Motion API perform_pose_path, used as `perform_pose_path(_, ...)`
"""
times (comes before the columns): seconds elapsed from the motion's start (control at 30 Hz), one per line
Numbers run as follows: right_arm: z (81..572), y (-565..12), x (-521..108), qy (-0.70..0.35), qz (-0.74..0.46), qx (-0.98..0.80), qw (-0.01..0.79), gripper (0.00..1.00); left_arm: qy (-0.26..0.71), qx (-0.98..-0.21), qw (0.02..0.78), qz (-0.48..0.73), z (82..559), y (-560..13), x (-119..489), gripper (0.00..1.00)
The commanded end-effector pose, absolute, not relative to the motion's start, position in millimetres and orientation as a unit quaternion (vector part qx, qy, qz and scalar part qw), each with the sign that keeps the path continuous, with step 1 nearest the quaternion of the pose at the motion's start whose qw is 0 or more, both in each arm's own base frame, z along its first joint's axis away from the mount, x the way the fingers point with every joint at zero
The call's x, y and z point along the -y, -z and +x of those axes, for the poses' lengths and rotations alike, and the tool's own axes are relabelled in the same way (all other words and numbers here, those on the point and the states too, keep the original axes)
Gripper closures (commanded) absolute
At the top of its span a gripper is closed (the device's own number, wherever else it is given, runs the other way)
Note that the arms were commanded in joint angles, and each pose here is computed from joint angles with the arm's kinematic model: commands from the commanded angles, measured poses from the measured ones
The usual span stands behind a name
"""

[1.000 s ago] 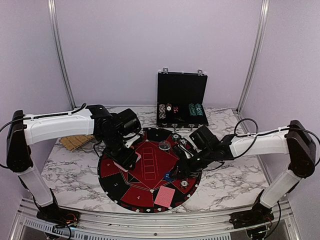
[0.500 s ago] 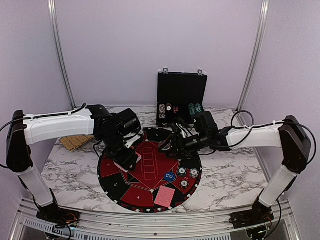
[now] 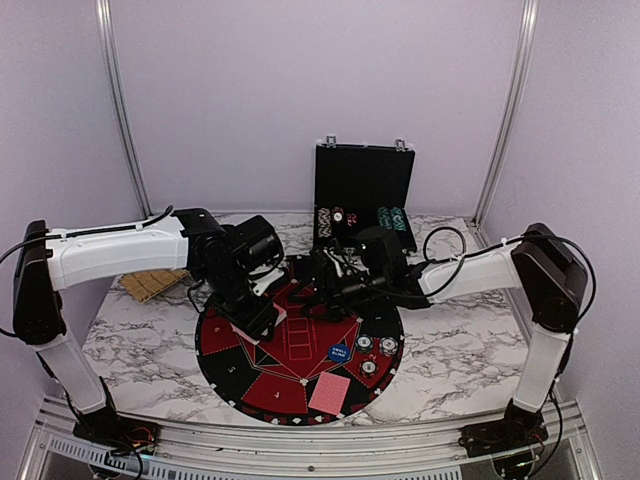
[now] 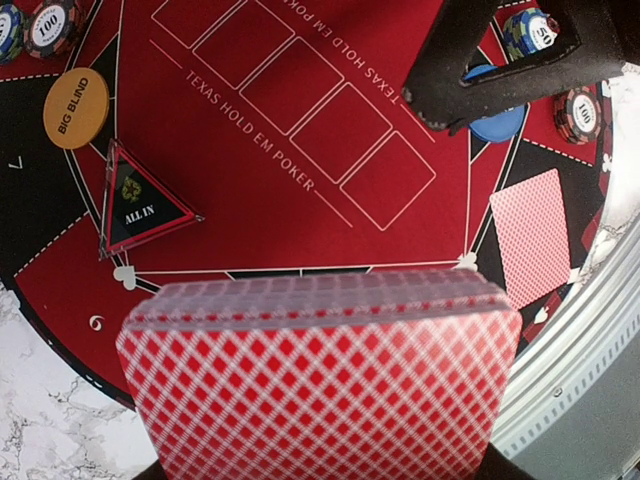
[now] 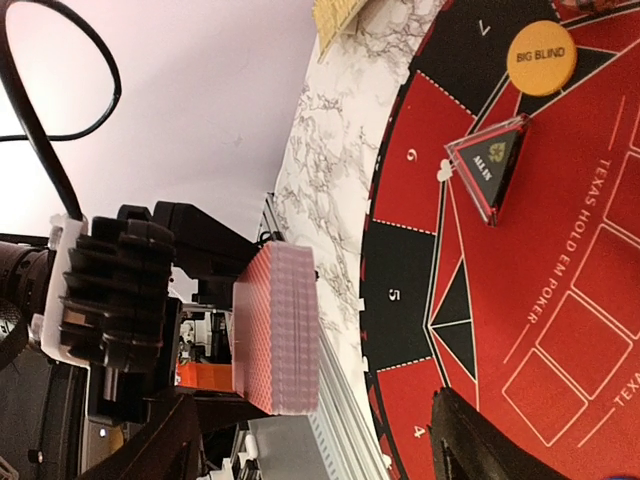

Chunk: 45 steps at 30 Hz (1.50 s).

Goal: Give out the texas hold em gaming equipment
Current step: Pick up the poker card from the face-down deck piles.

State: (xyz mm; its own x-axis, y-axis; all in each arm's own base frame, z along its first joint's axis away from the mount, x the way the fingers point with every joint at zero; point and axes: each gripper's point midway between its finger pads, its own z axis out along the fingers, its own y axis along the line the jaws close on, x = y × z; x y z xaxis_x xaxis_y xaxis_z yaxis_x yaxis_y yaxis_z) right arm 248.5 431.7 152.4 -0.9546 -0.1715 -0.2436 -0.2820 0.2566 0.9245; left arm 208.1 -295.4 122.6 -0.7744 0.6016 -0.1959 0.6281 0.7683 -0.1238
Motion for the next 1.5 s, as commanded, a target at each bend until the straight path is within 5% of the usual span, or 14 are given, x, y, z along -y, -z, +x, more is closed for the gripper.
perform_pose_path(0.0, 249.2, -178.3, -449.7, -0.625, -0.160, -0.762, 0.055, 0.23, 0.114, -0.929, 0.098, 0.338, 210.4, -143.9, 304.8, 0.57)
perform_pose_path(1.47, 249.6, -145.7, -475.9, -0.615, -0.164, -0.771, 0.033, 0.37, 0.120, -0.928, 0.121, 0.332, 212.4, -158.9, 303.5, 0.58)
